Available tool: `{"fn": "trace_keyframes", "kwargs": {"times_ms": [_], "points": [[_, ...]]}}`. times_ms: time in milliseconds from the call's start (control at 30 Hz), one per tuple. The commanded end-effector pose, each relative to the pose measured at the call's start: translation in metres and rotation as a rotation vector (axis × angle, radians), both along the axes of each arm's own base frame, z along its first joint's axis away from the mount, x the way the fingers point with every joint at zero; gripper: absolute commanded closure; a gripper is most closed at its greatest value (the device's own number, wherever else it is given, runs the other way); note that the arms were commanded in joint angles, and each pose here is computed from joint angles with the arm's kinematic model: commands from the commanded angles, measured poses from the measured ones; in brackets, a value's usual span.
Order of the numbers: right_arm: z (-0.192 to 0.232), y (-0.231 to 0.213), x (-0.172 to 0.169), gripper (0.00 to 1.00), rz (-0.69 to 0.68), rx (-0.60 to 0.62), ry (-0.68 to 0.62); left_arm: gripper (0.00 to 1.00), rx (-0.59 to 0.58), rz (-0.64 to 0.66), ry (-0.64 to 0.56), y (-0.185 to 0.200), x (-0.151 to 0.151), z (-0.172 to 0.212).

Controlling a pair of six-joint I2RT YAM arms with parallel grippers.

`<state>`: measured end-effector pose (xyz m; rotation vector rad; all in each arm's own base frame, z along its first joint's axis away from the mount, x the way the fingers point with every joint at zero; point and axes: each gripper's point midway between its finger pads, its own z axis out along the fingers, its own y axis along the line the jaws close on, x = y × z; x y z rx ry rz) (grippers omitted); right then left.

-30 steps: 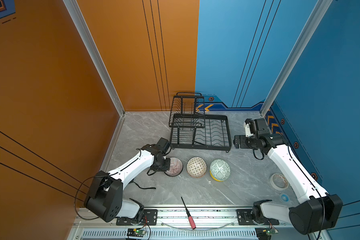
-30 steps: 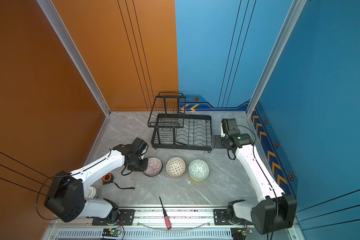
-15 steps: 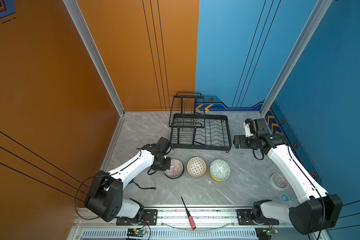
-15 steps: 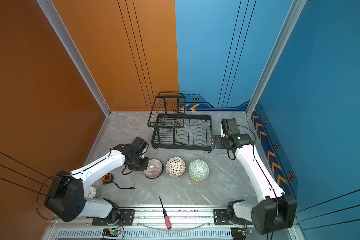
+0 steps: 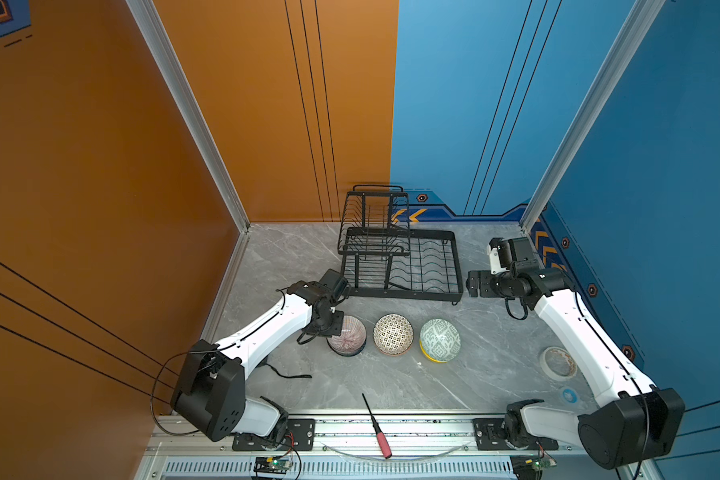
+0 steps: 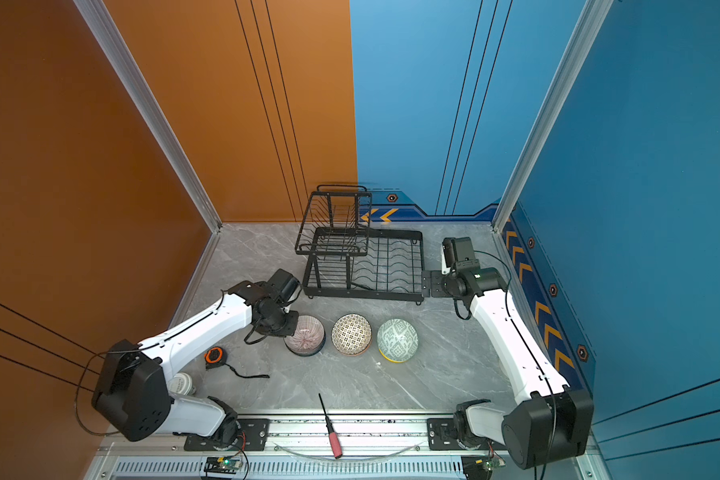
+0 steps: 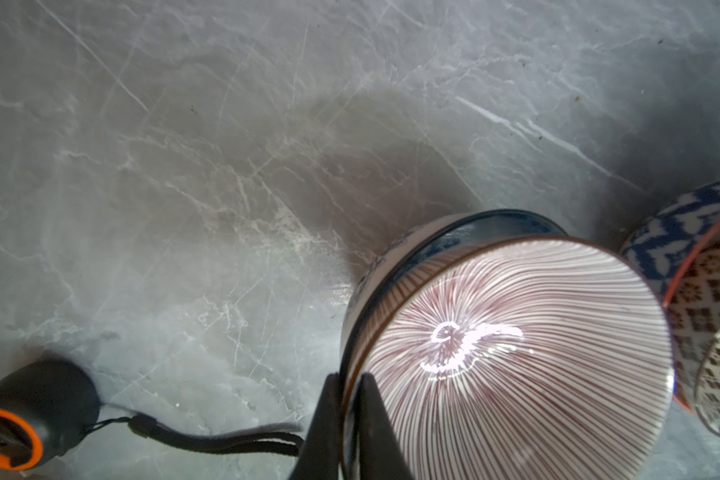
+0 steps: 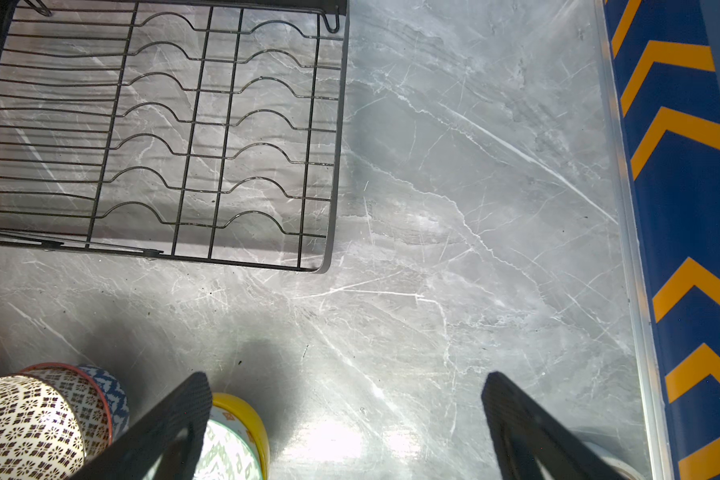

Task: Load the bowls into the dish rack
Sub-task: 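Tilt the pink-striped bowl up on edge with the left gripper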

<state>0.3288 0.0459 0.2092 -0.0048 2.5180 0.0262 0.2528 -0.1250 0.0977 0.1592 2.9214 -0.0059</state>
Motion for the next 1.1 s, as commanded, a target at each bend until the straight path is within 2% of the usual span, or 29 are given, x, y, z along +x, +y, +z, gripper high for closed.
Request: {"fn": "trace_keyframes", "kwargs": {"times_ms": [0, 1067], "points": [[0.0007, 0.0045, -0.002, 0.0, 0.032, 0.005, -0.01, 1.0, 0.092, -0.025, -0.008, 0.009, 0.0016, 0.0069], [-0.0002, 0.0042, -0.0046, 0.0, 0.035, 0.003, -0.013, 1.0, 0.138, -0.07, 0.009, 0.0068, 0.0033, 0.011]]}}
